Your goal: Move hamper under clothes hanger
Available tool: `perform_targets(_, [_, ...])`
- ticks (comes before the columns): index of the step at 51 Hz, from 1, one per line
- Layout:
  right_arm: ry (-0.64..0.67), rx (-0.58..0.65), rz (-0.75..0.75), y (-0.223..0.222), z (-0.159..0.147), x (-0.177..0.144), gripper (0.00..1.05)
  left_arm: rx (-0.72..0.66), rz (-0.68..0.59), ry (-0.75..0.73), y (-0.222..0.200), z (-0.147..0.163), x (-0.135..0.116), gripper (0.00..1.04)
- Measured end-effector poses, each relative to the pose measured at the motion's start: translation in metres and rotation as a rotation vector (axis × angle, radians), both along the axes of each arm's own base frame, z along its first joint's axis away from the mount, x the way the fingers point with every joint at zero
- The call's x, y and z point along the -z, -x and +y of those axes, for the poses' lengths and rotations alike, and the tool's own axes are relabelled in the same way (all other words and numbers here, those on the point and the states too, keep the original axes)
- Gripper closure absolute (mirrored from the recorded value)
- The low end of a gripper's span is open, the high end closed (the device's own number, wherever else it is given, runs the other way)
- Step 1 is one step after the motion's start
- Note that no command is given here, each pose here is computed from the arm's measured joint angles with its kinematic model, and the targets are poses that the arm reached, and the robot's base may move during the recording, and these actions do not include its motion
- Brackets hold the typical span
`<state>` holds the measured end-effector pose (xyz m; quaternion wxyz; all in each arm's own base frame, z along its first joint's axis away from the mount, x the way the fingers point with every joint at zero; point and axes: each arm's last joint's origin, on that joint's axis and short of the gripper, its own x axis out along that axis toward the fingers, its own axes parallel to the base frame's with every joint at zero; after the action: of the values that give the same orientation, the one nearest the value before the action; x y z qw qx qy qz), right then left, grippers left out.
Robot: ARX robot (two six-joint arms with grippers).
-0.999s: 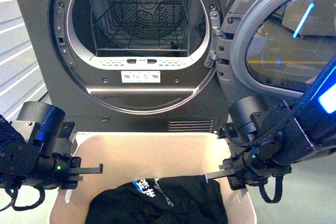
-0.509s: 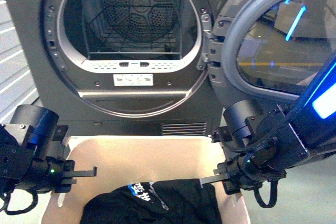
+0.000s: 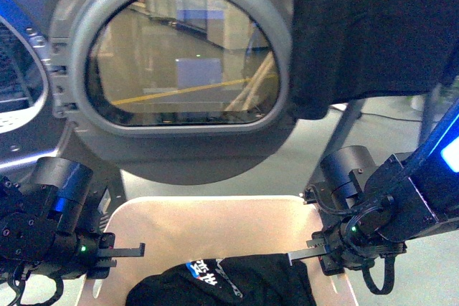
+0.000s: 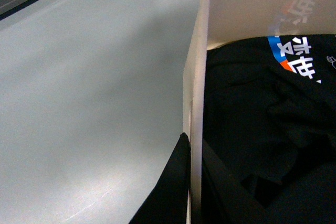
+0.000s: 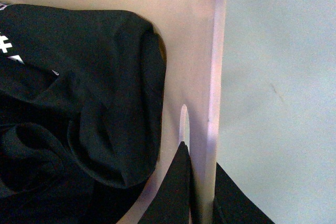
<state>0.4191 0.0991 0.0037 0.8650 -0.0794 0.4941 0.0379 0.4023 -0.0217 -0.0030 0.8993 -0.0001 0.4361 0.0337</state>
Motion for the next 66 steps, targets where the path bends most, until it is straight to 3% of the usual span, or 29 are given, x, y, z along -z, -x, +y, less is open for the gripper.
perform_targets(66, [-0.003,-0.020,-0.002,0.0015,0.0065,-0.0015,1.02,-0.022,0.002,-0.009,0.0007,0.0064,0.0000,1.01])
